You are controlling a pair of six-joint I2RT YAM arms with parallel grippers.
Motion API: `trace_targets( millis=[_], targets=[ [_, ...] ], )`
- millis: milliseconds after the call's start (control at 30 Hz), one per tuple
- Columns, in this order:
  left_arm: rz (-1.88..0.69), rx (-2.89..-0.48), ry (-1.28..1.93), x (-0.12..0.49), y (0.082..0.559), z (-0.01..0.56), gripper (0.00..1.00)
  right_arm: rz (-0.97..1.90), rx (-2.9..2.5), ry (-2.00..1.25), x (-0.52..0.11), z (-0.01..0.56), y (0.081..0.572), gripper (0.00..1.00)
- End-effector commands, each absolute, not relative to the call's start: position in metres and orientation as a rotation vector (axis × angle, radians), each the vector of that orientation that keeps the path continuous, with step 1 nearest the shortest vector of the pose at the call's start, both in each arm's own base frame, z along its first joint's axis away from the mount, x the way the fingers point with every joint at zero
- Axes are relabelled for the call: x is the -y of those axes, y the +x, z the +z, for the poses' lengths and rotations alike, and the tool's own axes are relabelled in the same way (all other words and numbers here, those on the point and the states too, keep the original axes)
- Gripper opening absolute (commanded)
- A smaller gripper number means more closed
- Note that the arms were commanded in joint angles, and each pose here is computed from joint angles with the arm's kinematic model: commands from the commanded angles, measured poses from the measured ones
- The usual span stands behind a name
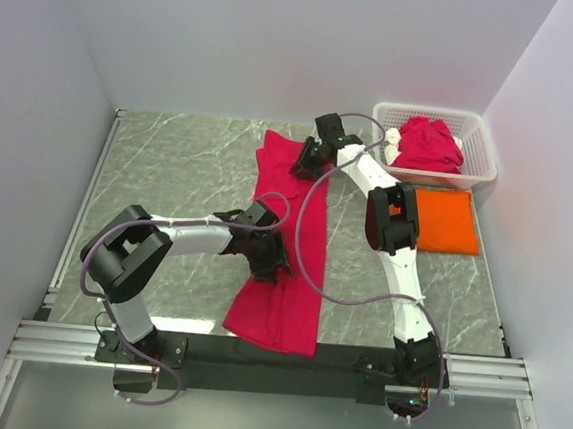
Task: Fold and stack the t-shirts
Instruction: Fold the tshirt
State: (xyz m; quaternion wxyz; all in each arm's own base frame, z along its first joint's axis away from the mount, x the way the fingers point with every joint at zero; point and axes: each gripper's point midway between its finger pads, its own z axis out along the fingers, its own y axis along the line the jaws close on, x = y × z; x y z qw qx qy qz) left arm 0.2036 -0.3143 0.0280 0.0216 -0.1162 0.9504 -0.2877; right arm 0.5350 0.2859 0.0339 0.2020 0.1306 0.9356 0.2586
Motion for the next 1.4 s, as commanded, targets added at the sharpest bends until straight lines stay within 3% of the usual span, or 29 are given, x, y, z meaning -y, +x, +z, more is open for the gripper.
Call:
trace_targets(
  millis=[0,133,233,433,633,867,1100,1367],
  targets=[
    [-0.669,-3.039,-0.544,0.290,0.182,-0.007,0.62,0.832,-2.597,0.229,-0.309,0.044,0.529,0.41],
    [-0.618,-2.930,-0.624,0.281,0.197,0.014,0.80,0.840,-2.491,0.158,-0.307,0.088,0.542,0.42],
    [-0.549,-2.847,-0.650,0.267,0.205,0.034,0.88,0.824,-2.400,0.099,-0.301,0.138,0.542,0.43],
    [-0.446,-2.754,-0.685,0.228,0.194,0.068,0.88,0.711,-2.350,0.049,-0.266,0.202,0.489,0.44],
    [-0.362,-2.834,-0.575,0.198,0.159,0.062,0.79,0.584,-2.535,0.004,-0.237,0.163,0.363,0.41],
    [-0.322,-2.972,-0.367,0.199,0.113,0.042,0.81,0.538,-2.721,-0.045,-0.214,0.093,0.209,0.36],
    [-0.271,-3.021,-0.330,0.197,0.094,0.021,0.74,0.595,-2.857,-0.074,-0.219,0.057,0.134,0.36],
    [-0.265,-3.085,-0.263,0.198,0.068,0.012,0.65,0.540,-2.990,-0.082,-0.223,0.041,0.101,0.39]
  ],
)
